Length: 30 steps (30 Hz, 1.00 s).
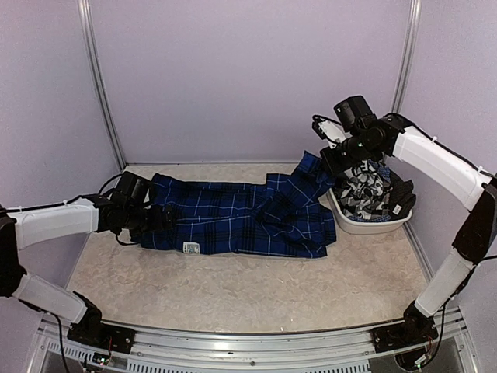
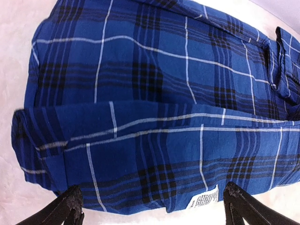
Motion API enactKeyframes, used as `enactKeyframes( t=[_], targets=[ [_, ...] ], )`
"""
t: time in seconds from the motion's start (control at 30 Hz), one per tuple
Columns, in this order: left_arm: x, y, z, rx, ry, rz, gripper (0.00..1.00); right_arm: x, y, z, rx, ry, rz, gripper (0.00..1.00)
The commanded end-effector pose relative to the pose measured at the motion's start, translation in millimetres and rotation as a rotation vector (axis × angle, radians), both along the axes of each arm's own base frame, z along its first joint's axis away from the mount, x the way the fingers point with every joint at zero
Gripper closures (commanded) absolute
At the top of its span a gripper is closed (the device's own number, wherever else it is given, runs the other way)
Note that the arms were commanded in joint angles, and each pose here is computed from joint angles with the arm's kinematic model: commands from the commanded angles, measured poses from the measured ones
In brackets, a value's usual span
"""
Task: Fold and stack the long sleeve shirts
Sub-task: Fold the flattened shirt at the center of the board, then pass from the right arm to the left
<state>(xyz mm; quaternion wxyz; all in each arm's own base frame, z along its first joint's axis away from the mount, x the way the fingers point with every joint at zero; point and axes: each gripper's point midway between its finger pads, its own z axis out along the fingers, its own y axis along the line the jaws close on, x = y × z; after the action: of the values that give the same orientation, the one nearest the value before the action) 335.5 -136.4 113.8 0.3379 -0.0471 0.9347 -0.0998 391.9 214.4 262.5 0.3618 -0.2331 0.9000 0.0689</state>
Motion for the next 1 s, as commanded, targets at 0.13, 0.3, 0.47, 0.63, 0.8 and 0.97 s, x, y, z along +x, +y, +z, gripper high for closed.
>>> enactKeyframes(
  t=[0.13, 0.3, 0.47, 0.63, 0.8, 0.97],
  targets=[
    [3.9, 2.2, -21.6, -0.122, -0.012, 0.110, 0.01, -3.6, 4.9, 57.1, 0.052, -0.103, 0.021, 1.00],
    [9.6, 10.9, -44.7, -0.077, 0.026, 0.137, 0.01, -11.3, -11.0, 99.6, 0.039, -0.172, -0.019, 1.00],
    [19.6, 23.4, -55.7, 0.000, 0.047, 0.161, 0.01, -22.3, -33.6, 127.8, 0.003, -0.225, -0.077, 1.00],
    [26.2, 31.3, -60.6, 0.084, 0.064, 0.158, 0.01, -31.4, -50.6, 141.7, -0.030, -0.240, -0.124, 1.00],
    [32.4, 41.2, -60.9, 0.180, 0.071, 0.163, 0.01, -34.0, -49.7, 156.0, -0.008, -0.280, -0.107, 1.00],
    [38.4, 39.2, -53.6, 0.203, 0.055, 0.148, 0.01, -27.3, -24.2, 136.1, 0.034, -0.244, -0.008, 1.00]
  ],
)
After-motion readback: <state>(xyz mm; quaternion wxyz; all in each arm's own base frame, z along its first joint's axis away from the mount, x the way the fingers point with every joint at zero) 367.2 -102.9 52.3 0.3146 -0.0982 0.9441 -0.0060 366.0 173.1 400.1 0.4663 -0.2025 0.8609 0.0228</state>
